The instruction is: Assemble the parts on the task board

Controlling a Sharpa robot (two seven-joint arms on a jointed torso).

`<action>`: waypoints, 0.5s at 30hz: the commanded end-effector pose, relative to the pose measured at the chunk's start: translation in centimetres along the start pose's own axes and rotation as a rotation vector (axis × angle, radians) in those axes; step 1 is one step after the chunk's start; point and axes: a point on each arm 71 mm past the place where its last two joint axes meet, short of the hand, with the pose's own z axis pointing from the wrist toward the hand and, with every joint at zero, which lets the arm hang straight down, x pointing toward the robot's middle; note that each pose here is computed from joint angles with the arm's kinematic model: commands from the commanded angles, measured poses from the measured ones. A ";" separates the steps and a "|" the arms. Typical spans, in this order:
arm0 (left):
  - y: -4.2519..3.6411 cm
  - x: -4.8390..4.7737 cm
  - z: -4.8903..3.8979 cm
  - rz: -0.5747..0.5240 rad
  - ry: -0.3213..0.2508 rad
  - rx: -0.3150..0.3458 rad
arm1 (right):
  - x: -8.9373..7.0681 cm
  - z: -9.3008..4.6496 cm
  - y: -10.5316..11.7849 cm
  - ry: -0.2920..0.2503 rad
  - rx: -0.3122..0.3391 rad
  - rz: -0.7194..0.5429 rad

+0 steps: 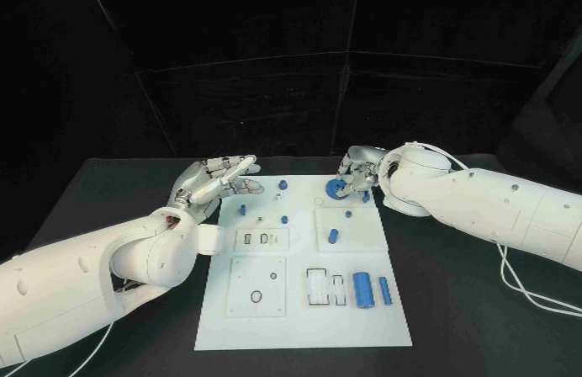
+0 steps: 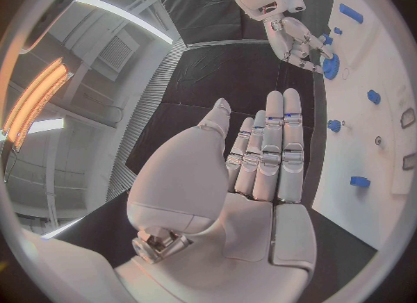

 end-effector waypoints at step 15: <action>-0.13 0.16 0.06 -0.003 0.015 0.005 | 0.2 0.1 0.2 0.032 0.006 -0.018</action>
